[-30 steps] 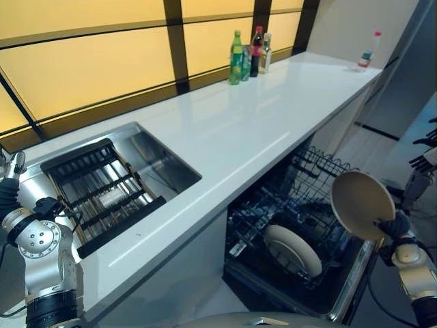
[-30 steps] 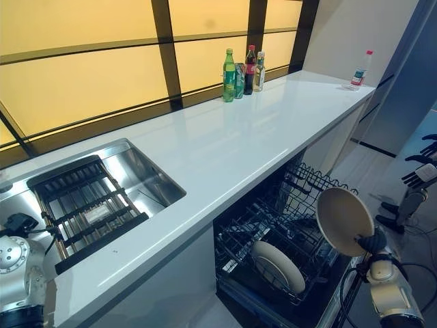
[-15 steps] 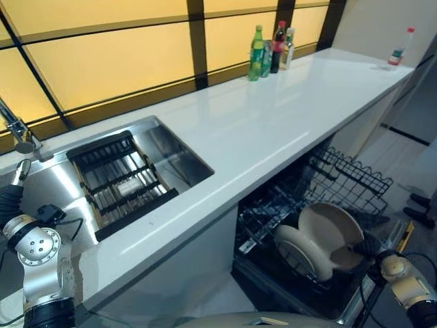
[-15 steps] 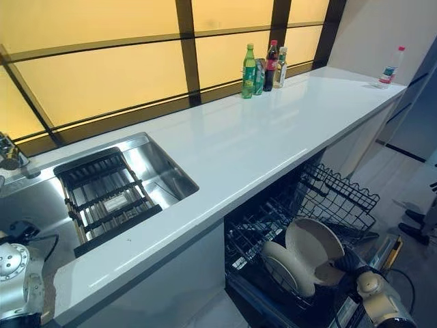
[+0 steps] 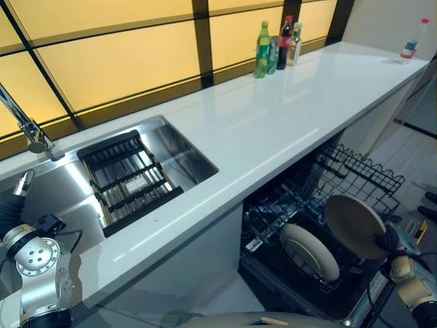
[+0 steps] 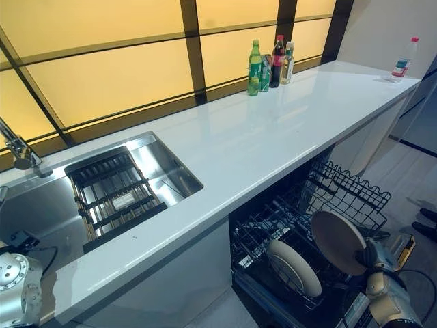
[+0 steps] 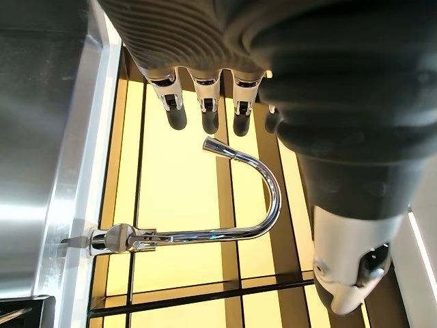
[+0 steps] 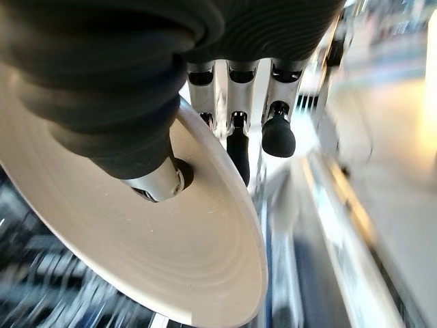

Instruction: Pick up plates and place into dishwasher.

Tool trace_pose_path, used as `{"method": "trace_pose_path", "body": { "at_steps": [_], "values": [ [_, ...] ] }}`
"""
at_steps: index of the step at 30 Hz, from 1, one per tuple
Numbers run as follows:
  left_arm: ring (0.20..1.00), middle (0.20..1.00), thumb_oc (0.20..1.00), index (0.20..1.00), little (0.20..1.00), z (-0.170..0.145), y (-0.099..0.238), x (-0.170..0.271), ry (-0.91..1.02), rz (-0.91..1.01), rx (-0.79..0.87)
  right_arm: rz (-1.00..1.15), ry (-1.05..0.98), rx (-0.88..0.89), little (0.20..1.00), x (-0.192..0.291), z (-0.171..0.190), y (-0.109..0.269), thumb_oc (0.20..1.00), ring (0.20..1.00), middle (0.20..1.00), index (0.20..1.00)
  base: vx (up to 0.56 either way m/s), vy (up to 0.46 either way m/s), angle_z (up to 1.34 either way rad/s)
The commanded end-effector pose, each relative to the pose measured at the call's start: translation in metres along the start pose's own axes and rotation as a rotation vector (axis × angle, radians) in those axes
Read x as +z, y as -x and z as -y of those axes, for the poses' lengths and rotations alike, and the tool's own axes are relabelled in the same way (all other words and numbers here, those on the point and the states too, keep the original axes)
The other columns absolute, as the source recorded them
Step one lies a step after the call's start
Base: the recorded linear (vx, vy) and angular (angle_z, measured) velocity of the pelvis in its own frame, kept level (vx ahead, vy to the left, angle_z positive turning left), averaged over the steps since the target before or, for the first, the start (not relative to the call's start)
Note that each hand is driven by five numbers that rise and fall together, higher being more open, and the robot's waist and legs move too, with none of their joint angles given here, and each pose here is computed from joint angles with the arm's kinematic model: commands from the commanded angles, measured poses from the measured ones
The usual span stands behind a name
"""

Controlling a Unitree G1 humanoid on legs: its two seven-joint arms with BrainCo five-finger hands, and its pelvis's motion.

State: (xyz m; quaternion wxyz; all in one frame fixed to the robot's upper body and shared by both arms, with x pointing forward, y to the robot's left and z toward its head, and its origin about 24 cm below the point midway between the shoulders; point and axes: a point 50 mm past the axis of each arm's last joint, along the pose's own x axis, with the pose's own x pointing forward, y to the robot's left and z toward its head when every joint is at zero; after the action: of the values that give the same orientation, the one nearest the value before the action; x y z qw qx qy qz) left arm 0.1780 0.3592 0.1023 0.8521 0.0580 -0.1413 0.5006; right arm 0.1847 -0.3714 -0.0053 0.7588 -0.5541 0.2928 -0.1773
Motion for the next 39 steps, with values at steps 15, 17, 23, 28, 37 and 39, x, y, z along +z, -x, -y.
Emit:
{"method": "trace_pose_path", "body": {
  "at_steps": [15,17,23,28,37,39],
  "values": [
    [1.000,1.000,1.000,1.000,1.000,0.023,0.028,-0.012,-0.054,-0.033,-0.108,0.151,0.239,-0.228,0.200,0.009,0.088,-0.027,0.200,0.200,0.200,0.200,0.04,0.156,0.06],
    [1.000,1.000,1.000,1.000,1.000,0.025,0.033,-0.015,-0.045,-0.056,-0.107,0.157,0.251,-0.228,0.200,0.009,0.093,-0.029,0.200,0.200,0.200,0.200,0.03,0.202,0.17],
    [1.000,1.000,1.000,1.000,1.000,0.028,0.041,-0.017,-0.023,-0.091,-0.121,0.158,0.261,-0.264,0.200,0.009,0.105,-0.032,0.200,0.200,0.200,0.200,0.02,0.134,0.11],
    [1.000,1.000,1.000,1.000,1.000,0.027,0.043,-0.014,-0.020,-0.094,-0.130,0.150,0.256,-0.252,0.200,0.007,0.103,-0.029,0.200,0.200,0.200,0.200,0.01,0.056,0.05],
    [1.000,1.000,1.000,1.000,1.000,0.021,0.043,-0.012,-0.031,-0.100,-0.147,0.122,0.252,-0.171,0.200,-0.008,0.083,-0.020,0.200,0.200,0.200,0.200,0.03,0.033,0.06],
    [1.000,1.000,1.000,1.000,1.000,0.020,0.044,-0.012,-0.035,-0.104,-0.149,0.114,0.247,-0.142,0.200,-0.011,0.078,-0.019,0.200,0.200,0.200,0.200,0.02,0.042,0.07]
  ]
}}
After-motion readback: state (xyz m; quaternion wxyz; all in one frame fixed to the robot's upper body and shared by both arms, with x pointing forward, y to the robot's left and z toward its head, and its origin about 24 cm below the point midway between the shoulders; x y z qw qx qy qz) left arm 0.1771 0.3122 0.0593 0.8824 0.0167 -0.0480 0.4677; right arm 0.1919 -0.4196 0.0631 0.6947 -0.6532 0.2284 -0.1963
